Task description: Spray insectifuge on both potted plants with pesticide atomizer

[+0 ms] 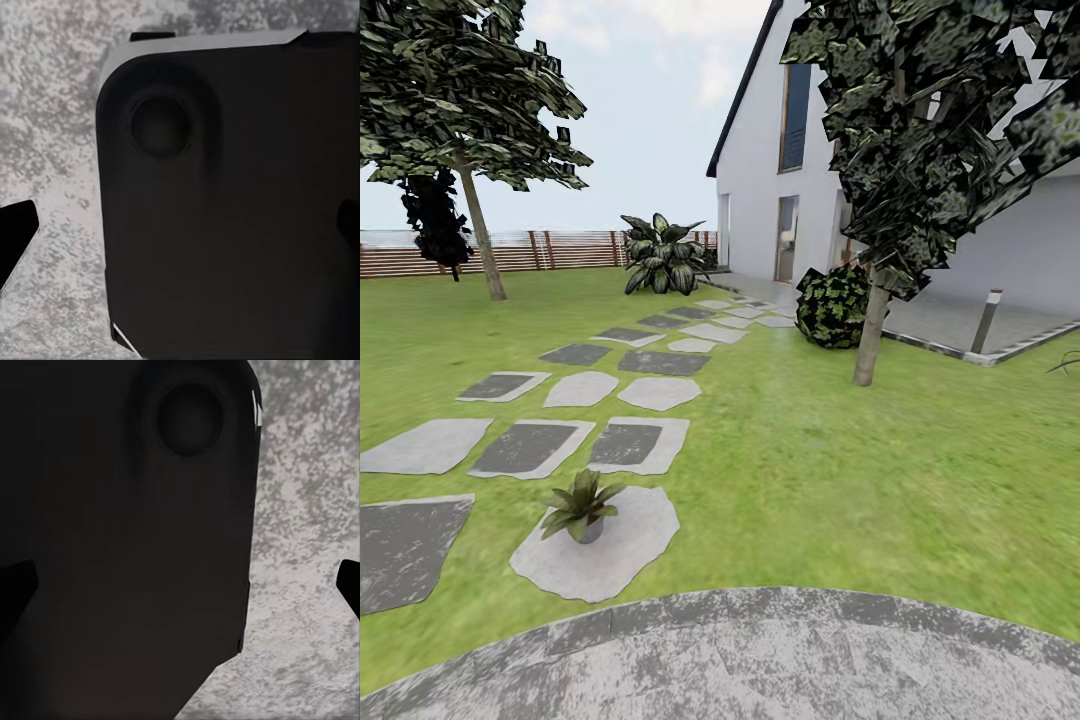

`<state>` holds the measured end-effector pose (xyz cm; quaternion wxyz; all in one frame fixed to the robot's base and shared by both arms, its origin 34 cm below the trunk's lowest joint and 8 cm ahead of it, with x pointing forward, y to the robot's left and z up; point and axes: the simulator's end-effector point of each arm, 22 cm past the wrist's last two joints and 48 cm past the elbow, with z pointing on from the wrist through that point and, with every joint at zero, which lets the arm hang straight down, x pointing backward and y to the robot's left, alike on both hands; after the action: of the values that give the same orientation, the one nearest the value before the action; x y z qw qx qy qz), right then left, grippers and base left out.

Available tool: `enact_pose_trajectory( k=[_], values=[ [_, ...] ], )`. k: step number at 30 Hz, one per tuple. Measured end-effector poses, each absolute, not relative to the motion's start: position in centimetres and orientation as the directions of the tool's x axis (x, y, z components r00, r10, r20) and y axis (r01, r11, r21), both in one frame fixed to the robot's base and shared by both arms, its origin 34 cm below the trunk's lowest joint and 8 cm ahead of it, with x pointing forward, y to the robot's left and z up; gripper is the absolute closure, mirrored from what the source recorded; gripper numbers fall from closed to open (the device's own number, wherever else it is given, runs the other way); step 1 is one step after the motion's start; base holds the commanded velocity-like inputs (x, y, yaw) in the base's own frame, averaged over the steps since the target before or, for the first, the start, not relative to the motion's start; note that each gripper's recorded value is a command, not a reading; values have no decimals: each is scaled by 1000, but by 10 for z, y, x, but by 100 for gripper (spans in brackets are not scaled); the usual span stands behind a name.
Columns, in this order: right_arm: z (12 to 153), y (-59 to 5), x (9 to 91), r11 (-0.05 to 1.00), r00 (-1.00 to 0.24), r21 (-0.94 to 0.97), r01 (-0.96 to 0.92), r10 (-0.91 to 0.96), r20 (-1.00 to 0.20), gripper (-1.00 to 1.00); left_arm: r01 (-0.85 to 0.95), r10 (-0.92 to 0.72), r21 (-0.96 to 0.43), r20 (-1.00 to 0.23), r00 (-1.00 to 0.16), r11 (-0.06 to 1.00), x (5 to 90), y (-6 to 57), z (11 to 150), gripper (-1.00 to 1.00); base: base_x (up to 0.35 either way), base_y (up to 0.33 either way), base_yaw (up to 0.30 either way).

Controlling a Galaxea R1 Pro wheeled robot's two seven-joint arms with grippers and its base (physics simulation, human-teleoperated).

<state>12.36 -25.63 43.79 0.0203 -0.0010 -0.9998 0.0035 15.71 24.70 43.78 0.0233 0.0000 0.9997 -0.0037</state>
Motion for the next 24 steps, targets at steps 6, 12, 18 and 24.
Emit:
enact_pose_trajectory(
  k=[6, 12, 18, 24],
  values=[
    [438, -260, 128, 1000, -999, -10, 3, 4, 32, -100, 1, 1, -4, -114, -994, 1000, 181, 249, 439, -100, 0, 0, 0],
    [441, -261, 202, 1000, -992, -11, 2, 1, -124, -100, 2, -1, -4, -527, -850, 1000, 344, 249, 485, -100, 0, 0, 0],
    [461, -263, 290, 1000, -951, -12, 3, -1, -308, -100, 3, -2, -8, -644, -765, 1000, 411, 246, 512, -100, 0, 0, 0],
    [494, -263, 369, 1000, -882, -11, 8, 2, -472, -100, 6, -12, -22, -754, -657, 1000, 499, 236, 553, -100, 0, 0, 0]
  ],
)
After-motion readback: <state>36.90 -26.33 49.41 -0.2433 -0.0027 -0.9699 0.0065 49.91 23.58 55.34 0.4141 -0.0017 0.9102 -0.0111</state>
